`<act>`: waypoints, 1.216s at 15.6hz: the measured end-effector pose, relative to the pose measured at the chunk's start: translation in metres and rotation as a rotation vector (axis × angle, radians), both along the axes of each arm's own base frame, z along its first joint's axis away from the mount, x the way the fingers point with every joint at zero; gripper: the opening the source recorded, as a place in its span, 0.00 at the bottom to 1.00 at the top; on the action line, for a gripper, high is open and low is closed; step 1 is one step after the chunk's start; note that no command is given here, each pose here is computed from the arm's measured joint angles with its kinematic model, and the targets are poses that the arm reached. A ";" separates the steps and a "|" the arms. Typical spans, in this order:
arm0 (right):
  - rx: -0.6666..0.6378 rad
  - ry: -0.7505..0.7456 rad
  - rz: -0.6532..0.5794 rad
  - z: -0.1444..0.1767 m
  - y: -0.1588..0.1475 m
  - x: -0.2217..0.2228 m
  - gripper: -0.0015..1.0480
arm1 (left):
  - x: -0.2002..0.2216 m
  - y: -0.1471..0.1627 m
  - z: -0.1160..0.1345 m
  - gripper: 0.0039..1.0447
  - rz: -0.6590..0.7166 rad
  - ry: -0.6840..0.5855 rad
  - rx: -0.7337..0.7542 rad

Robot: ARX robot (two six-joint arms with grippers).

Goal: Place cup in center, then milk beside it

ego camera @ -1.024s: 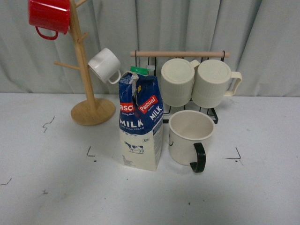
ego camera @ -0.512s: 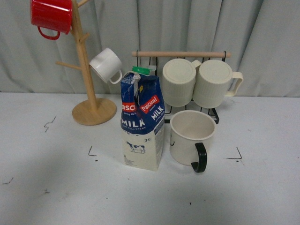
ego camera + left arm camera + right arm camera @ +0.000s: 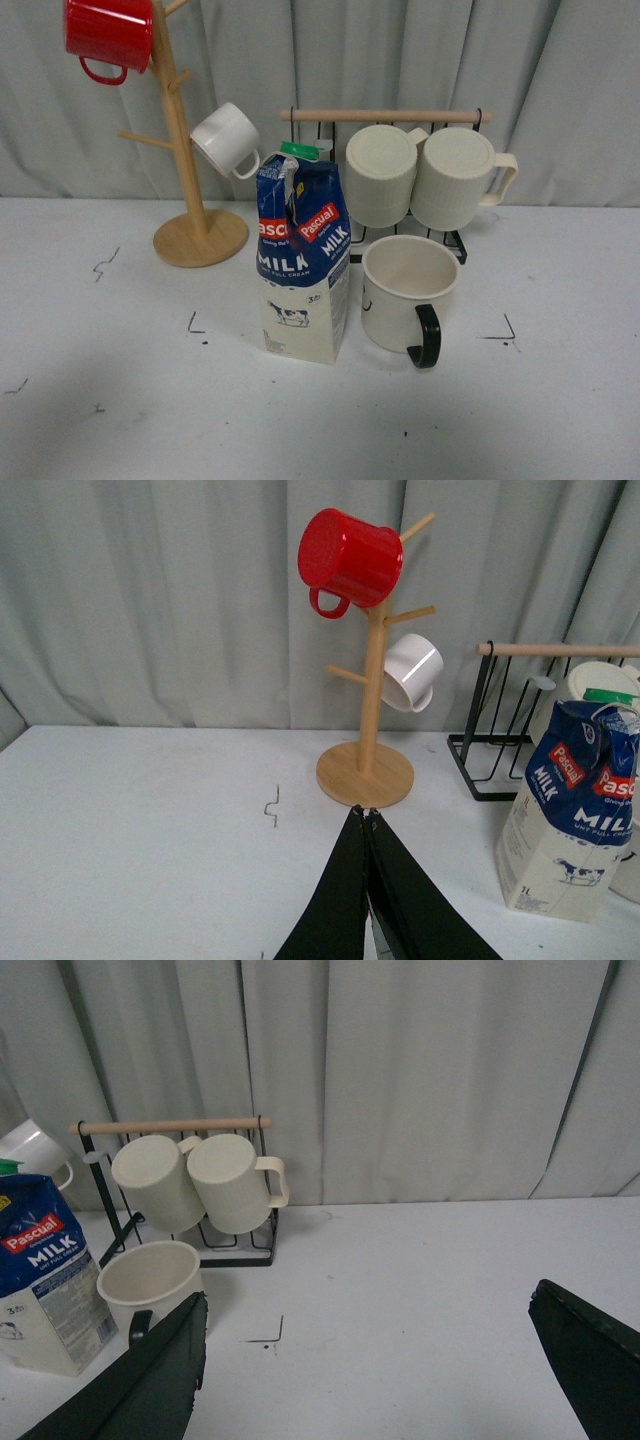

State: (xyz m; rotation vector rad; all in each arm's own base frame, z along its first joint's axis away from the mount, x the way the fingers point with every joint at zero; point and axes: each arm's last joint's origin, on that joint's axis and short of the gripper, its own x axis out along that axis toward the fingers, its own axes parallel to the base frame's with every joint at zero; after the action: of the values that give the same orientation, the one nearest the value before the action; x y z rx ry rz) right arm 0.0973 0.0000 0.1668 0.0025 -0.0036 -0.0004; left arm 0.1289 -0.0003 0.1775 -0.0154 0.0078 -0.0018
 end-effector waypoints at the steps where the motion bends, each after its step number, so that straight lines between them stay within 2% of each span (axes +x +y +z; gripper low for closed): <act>1: 0.000 -0.001 0.000 0.000 0.000 0.000 0.94 | -0.002 0.000 0.000 0.01 0.000 -0.005 0.000; 3: 0.000 0.000 0.000 0.000 0.000 0.000 0.94 | -0.006 0.000 -0.004 0.01 0.000 -0.035 0.000; 4: 0.000 0.000 0.000 0.000 0.000 0.000 0.94 | -0.008 0.000 -0.009 0.01 0.000 -0.002 0.000; 12: 0.000 0.000 0.000 0.000 0.000 0.000 0.94 | -0.019 0.000 -0.008 0.01 0.000 -0.020 0.000; 16: 0.000 0.000 0.000 0.000 0.000 0.000 0.94 | -0.029 0.000 -0.015 0.01 -0.003 0.035 0.000; 17: 0.000 0.000 0.000 0.000 0.000 0.000 0.94 | -0.032 0.000 -0.010 0.01 0.000 -0.015 0.000; 19: 0.000 0.000 0.000 0.000 0.000 0.000 0.94 | -0.032 0.000 -0.012 0.01 0.001 -0.004 0.000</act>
State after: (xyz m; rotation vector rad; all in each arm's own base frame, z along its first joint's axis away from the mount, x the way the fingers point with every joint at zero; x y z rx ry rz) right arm 0.0973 0.0000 0.1668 0.0025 -0.0040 0.0000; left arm 0.0974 -0.0001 0.1659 -0.0151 0.0040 -0.0007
